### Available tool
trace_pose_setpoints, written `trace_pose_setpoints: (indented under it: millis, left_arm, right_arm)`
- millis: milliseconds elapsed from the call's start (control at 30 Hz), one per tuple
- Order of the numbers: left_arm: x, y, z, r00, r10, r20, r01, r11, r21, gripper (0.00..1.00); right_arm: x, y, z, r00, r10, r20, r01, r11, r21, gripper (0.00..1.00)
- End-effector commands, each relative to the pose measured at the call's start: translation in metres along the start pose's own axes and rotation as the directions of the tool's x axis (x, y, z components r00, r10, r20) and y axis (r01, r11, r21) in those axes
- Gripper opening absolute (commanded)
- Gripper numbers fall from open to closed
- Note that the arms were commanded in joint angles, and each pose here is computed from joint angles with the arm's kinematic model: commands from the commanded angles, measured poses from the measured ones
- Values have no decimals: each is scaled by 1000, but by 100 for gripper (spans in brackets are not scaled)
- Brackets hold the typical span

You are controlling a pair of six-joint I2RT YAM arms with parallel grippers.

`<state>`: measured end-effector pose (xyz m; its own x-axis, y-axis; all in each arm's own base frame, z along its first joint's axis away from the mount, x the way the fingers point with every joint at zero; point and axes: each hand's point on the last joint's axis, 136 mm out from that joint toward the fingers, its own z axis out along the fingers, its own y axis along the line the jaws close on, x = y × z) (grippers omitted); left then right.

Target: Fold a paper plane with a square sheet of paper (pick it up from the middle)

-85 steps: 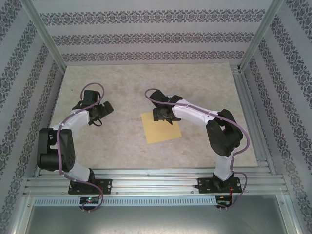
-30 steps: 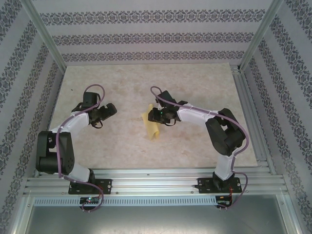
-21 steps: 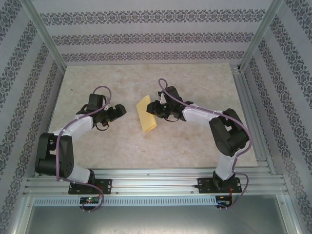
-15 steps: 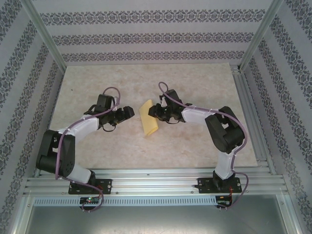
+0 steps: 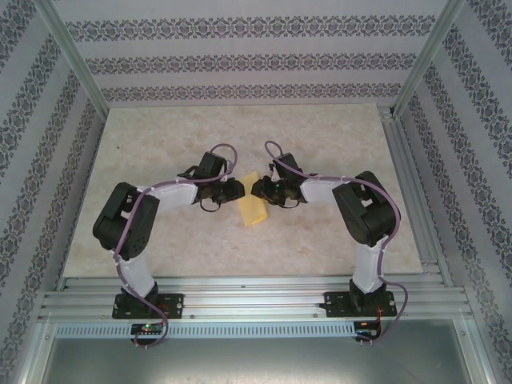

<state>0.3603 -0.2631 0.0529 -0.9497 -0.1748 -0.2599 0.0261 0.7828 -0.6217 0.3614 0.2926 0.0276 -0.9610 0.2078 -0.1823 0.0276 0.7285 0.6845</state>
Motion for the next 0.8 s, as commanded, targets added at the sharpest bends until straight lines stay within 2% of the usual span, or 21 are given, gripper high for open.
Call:
trace_pose_setpoints:
  millis: [0, 167, 333, 467, 633, 767]
  left_arm:
    - [-3, 1, 12, 999, 42, 2, -42, 997, -60, 17]
    - [4, 20, 23, 999, 35, -34, -39, 989, -145, 9]
    - [10, 26, 30, 997, 31, -64, -41, 986, -163, 4]
    - [12, 23, 33, 996, 44, -84, -58, 985, -166, 4]
    - [15, 18, 35, 994, 58, -97, -72, 985, -154, 4]
    - [15, 16, 37, 993, 57, -102, -72, 987, -146, 4]
  right_arm:
    - [-3, -6, 2, 1000, -18, 19, 18, 1000, 7, 35]
    - [-4, -5, -5, 999, -27, 24, 27, 999, 25, 38]
    - [-5, 0, -20, 998, -52, 35, 51, 998, 48, 50]
    - [-5, -5, -34, 993, -108, 43, 102, 987, 127, 58]
    - [-2, -12, -37, 972, -236, 0, 227, 936, 270, 61]
    - [0, -12, -29, 958, -283, -43, 283, 912, 298, 61]
